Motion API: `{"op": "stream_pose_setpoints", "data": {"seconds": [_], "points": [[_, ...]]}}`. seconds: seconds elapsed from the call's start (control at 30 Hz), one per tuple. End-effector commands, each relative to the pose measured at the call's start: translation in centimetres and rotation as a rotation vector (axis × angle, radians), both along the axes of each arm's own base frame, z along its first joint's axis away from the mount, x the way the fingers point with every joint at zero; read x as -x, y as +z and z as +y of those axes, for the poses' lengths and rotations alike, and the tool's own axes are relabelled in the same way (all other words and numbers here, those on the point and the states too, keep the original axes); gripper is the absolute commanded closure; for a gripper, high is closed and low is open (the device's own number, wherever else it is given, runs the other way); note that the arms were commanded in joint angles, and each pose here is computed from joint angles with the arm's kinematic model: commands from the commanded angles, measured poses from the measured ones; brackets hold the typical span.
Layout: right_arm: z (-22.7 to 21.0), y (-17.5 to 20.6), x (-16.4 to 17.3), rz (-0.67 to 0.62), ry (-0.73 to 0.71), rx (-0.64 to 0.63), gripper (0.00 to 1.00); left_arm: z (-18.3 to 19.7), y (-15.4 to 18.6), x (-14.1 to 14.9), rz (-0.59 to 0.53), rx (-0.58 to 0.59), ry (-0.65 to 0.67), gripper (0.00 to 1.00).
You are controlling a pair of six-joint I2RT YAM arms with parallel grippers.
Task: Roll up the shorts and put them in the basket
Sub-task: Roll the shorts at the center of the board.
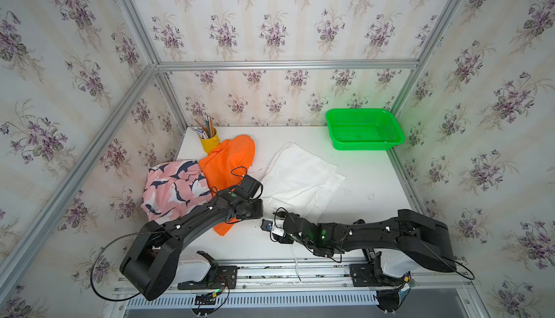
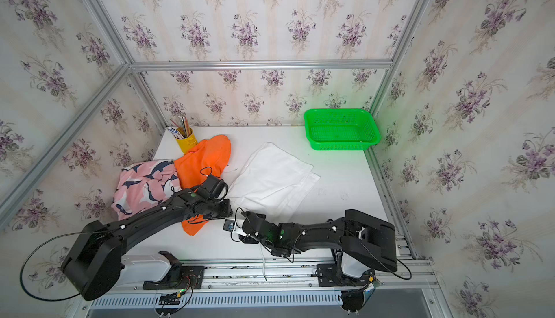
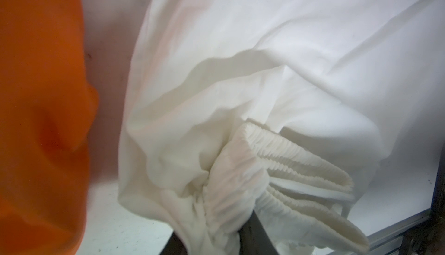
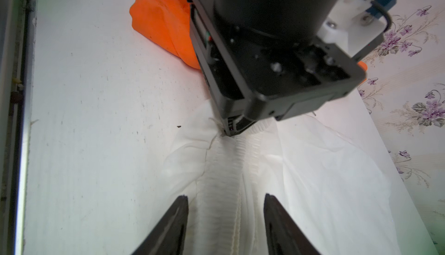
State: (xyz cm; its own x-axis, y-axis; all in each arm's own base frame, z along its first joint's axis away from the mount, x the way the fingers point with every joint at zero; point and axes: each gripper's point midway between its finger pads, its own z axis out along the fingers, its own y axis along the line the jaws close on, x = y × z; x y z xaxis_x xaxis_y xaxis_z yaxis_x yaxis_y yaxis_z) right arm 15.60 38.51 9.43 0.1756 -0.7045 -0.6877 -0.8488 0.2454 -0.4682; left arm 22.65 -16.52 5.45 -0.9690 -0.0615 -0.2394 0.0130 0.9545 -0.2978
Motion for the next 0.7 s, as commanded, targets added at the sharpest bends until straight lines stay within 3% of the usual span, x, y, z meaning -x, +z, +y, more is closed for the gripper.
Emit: {"op": "stream_pose_setpoints", "data": {"seconds": [0.0, 0.67], "points": [[0.22, 0.22, 0.01, -0.009, 0.003, -0.006, 0.45, 0.2, -0.02, 0.25, 0.007, -0.006, -0.001, 0.72], [-0.27, 0.12, -0.01, -0.082, 0.026, 0.037, 0.41, 0.21, 0.45, 0.08, -0.009, -0.007, -0.006, 0.72]]}}
